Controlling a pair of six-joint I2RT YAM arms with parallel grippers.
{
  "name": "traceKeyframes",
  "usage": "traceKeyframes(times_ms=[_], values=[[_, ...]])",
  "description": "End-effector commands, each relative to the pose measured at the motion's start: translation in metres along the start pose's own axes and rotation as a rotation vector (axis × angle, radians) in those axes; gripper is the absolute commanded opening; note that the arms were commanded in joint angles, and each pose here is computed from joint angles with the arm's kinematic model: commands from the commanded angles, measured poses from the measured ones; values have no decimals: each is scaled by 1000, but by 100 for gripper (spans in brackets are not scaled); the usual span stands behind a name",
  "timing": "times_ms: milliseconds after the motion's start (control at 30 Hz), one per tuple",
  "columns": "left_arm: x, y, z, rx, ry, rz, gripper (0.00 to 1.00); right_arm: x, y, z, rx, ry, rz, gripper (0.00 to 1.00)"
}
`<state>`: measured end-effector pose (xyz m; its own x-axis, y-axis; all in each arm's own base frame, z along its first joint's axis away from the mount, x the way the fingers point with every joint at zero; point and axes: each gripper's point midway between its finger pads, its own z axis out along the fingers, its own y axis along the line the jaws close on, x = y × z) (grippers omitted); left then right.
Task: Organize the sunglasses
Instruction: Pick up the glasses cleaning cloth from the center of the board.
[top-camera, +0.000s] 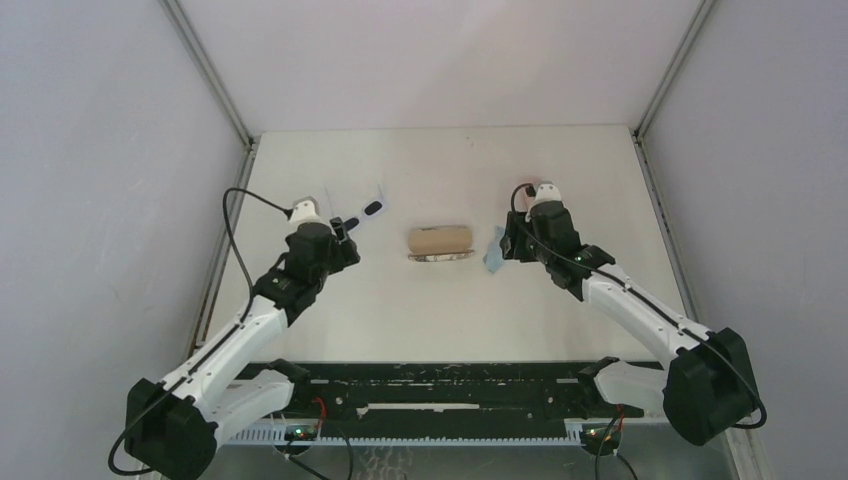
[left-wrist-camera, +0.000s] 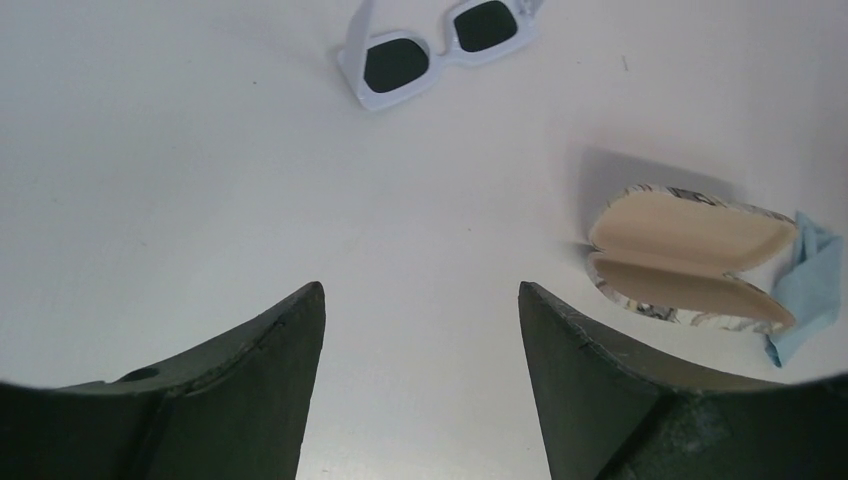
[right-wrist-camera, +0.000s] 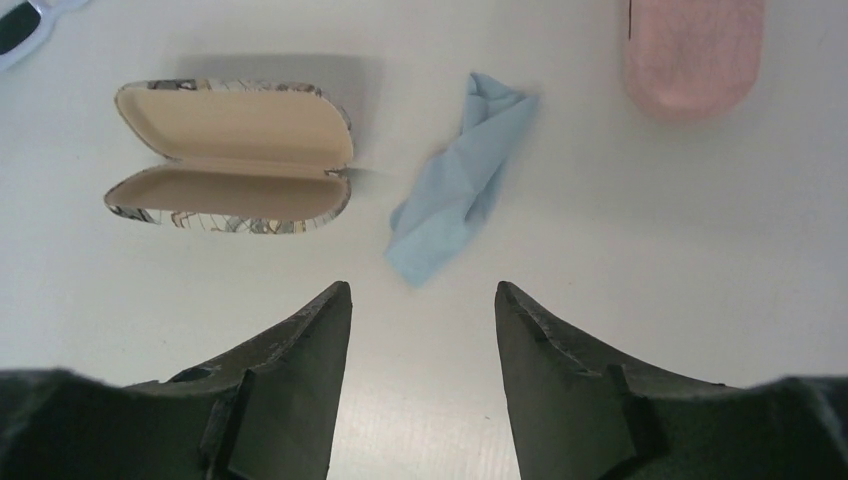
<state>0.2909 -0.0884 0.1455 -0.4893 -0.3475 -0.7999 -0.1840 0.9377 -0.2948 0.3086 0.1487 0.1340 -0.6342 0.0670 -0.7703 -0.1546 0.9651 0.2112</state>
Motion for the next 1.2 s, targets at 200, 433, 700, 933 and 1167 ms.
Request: traceKeyframes(times_ms=[200,433,700,933,1167], values=[[-33,-14,20,3,-77,-47,73,11,-16,11,2,19,101,55],[-14,-13,21,29,-29,-40,73,31,-7,46,-39,174,100,55],[9,-9,14,75,9,-56,72,31,-9,87,-33,237,92,55],[18,-10,12,103,29,-59,71,40,-19,108,23,289,82,39],[23,-8,3,131,33,-57,70,39,-12,94,30,272,48,8]])
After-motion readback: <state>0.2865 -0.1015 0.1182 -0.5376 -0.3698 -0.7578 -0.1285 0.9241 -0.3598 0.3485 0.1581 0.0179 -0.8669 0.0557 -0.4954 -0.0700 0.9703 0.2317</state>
